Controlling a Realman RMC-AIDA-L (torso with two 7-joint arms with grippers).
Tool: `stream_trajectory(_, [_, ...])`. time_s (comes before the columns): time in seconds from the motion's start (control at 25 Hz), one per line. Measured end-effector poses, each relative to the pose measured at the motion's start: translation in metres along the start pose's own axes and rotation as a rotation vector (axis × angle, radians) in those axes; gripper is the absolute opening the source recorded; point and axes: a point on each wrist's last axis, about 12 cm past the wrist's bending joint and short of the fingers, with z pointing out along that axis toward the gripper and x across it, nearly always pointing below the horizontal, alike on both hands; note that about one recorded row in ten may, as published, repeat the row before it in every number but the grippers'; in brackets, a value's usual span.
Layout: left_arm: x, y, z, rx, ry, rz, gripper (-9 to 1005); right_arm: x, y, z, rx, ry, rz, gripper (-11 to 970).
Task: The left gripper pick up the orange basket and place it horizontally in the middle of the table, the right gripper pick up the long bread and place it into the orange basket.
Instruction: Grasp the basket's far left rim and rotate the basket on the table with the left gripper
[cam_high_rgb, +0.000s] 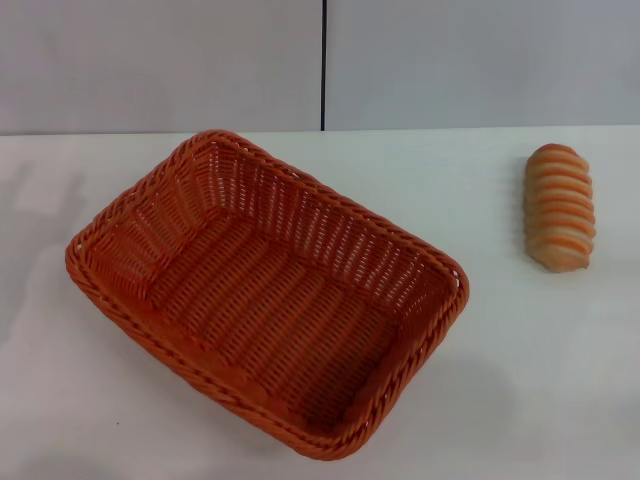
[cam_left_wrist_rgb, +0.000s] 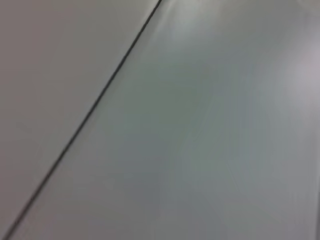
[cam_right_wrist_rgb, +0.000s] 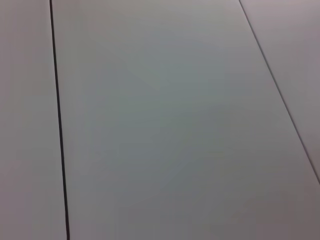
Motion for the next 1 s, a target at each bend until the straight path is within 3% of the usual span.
stream_trajectory(0.24, [-0.003, 0.001, 0.013, 0.086, 0.029, -0.071, 807, 0.003, 0.005, 0.006, -0.011, 0.011, 0.012, 606])
stream_trajectory(0.28, [-0.006, 0.001, 0.024, 0.166, 0.08, -0.078, 807, 0.004, 0.005, 0.007, -0.01, 0.018, 0.013, 606])
stream_trajectory(0.52, [-0.02, 0.006, 0.052, 0.329, 0.239, -0.085, 805, 0.011, 0.006, 0.011, -0.011, 0.07, 0.017, 607])
stream_trajectory(0.8, [-0.038, 0.001, 0.104, 0.501, 0.513, -0.088, 802, 0.016, 0.005, 0.013, -0.009, 0.119, 0.021, 606])
stream_trajectory(1.0, [-0.037, -0.004, 0.14, 0.523, 0.754, -0.041, 801, 0.017, 0.005, 0.013, -0.013, 0.127, 0.019, 607])
